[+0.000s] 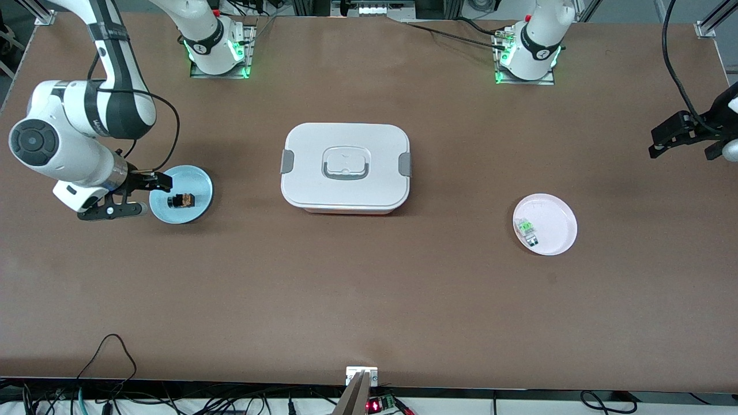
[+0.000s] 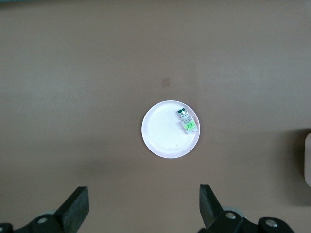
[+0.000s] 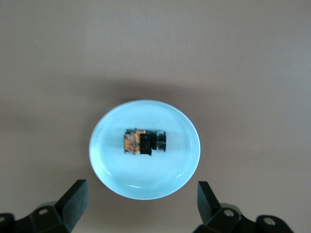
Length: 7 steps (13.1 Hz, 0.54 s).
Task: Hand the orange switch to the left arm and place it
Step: 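Lower the right gripper and grasp the black-orange switch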
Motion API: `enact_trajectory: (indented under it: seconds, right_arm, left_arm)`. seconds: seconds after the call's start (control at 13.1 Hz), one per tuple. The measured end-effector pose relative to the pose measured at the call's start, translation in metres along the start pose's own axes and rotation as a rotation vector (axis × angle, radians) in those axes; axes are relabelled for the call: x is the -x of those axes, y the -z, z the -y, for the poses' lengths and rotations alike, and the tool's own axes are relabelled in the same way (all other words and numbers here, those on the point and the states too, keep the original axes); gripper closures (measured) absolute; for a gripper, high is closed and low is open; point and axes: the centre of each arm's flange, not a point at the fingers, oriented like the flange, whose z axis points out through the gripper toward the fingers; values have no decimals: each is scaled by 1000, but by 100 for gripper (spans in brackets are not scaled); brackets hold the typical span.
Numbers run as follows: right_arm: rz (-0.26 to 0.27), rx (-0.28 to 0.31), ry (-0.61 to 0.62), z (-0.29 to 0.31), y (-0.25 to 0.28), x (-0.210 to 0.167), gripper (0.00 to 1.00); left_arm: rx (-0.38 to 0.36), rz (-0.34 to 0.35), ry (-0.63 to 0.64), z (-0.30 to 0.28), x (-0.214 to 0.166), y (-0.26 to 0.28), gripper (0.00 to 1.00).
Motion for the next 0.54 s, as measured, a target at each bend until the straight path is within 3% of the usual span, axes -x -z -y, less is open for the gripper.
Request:
enact_trajectory:
  seconds: [0.54]
  right_arm:
    - [20,-44,18,1,-89,3,0]
  left_arm:
    - [0,2,1,0,0,0,0]
